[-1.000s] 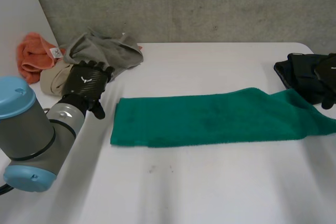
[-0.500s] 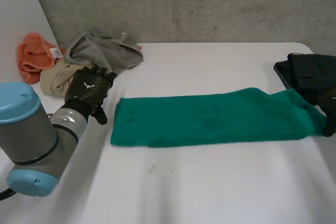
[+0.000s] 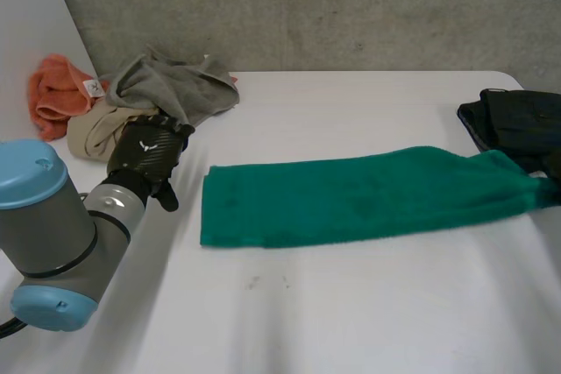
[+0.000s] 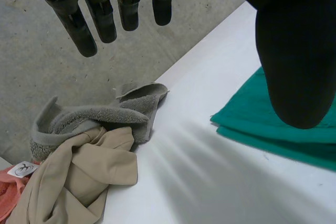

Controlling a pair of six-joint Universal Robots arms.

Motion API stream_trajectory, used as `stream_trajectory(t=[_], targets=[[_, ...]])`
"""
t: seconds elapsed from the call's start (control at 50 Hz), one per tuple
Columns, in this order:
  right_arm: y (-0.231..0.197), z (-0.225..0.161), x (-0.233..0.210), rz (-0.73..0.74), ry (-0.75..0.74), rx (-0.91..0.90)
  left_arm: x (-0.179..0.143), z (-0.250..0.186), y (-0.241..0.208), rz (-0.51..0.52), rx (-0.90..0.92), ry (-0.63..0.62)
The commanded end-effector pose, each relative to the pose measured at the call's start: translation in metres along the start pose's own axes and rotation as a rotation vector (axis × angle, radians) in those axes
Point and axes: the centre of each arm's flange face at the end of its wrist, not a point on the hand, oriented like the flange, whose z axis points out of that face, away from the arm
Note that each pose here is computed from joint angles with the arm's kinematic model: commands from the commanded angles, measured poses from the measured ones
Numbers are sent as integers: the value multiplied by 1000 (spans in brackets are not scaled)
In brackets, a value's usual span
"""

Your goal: Fold the laundry.

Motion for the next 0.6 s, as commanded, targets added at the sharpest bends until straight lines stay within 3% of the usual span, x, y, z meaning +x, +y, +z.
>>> stream_trajectory(t=[0.02,0.1,0.2,0.32,0.36,0.5,0.6], targets=[[-33,-15,24,-72,80,64,-5,-8,-6,0,9,-11],[-74,-23,2,-105,37,173,-16,-12,-7,-3,8,-41],[-160,-50,-68,-194,-76,438,-28,-15,-10,-5,18,-77],[-215,-75,-141,-254,-176,681,-45,-14,-11,-13,18,-130],[-233,-90,-185,-275,-255,811,-49,-14,-11,-27,18,-140],[-244,-134,-288,-327,-514,1086,-48,-15,-9,-86,17,-137],[-226,-147,-336,-340,-663,1124,-45,-14,-8,-95,18,-126]])
